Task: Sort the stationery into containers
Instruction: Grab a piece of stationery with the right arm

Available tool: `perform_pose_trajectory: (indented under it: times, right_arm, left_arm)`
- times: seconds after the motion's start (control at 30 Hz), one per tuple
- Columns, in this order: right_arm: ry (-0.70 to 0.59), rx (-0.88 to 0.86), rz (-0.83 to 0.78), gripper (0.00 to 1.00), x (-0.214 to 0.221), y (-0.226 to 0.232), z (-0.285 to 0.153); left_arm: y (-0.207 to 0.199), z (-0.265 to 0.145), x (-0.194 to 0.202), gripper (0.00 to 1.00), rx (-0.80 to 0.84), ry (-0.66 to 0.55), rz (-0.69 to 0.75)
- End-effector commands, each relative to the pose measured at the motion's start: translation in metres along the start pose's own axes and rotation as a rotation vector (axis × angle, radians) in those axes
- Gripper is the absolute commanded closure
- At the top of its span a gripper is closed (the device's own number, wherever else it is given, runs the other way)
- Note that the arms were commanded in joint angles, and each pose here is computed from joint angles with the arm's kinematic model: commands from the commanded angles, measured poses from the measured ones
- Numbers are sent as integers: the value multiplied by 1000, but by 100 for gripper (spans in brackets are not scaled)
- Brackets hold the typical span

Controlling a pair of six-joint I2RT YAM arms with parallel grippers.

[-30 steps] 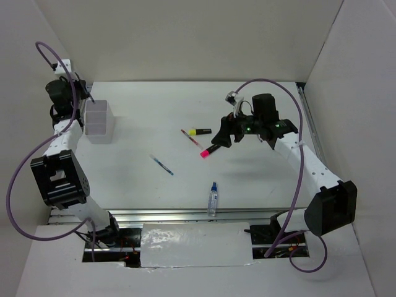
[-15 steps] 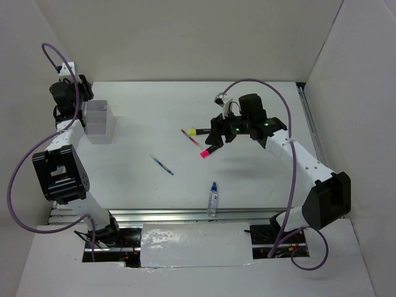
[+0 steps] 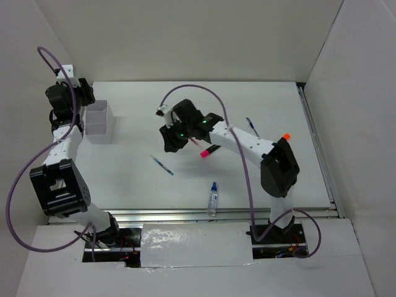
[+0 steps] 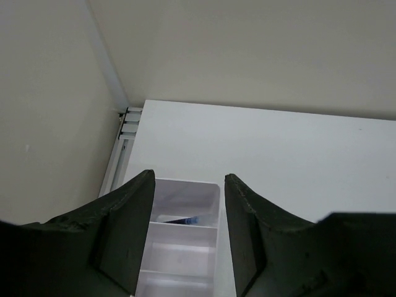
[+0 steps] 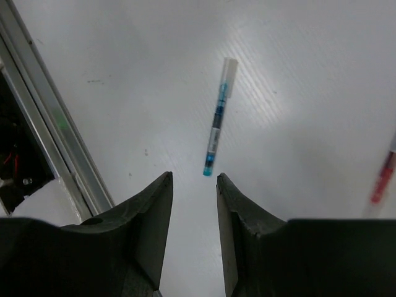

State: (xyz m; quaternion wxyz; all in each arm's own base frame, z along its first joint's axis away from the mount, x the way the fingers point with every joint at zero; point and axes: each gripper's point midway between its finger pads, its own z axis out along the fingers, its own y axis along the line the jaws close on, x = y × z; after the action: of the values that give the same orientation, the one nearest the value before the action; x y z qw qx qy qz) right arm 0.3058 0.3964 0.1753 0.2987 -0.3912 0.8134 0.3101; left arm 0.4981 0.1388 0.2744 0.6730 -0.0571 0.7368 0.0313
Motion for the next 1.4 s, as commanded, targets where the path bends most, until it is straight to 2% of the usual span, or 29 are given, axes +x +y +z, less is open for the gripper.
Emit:
perform_pose_trajectory:
  times: [0.0,0.03,0.07,0.13,0.27,0.3,0.47,0.63,1.0,1.07,1.1,1.2,1.27,1.3,1.37]
  right_arm:
    - [121,21,-27,59,15,21,31]
    - [150,10,-38,59,21,31,39]
    - [155,16,-46,59,19,33,44]
    - [234,23,-41,59,41,33,64]
    - [298,97,-48,60,57,21,88]
    - [300,111,-53,60,58,19,91]
    - [339,182,-70,60,74,6,103]
    - [360,210,-75,60,86,0,107]
    - [449,212,-117,62,115,-7,116]
    - [457,215,-119,68,118,-9,118]
    - [458,213,-117,77,118,-9,117]
    - [426,186,-99,95,104,-3,103]
    - [391,146,-80,99,91,8,90]
    - [322,118,-73,100,66,19,69]
    - [247,58,-65,100,50,33,53]
  left_arm:
    - [-16,-37,-54,39,62,-102,21]
    - [-20,-49,-65,38,67,-117,27]
    - [-21,-56,-59,36,70,-86,23]
    - [-26,-73,-62,34,79,-77,26]
    - [-39,-102,-44,34,109,-29,-3]
    - [-43,-113,-53,34,118,-59,1]
    - [-68,-145,-44,33,197,-80,1]
    - [-76,-154,-29,33,212,-49,3]
    - [-82,-156,-24,33,234,-20,-35]
    - [-84,-157,-23,33,241,-12,-48]
    - [-85,-158,-21,34,246,-7,-55]
    - [-94,-163,-14,34,289,27,-94]
    - [-98,-171,-5,34,322,66,-158]
    - [-109,-178,5,34,393,97,-190]
    - [-117,-187,11,34,441,128,-270]
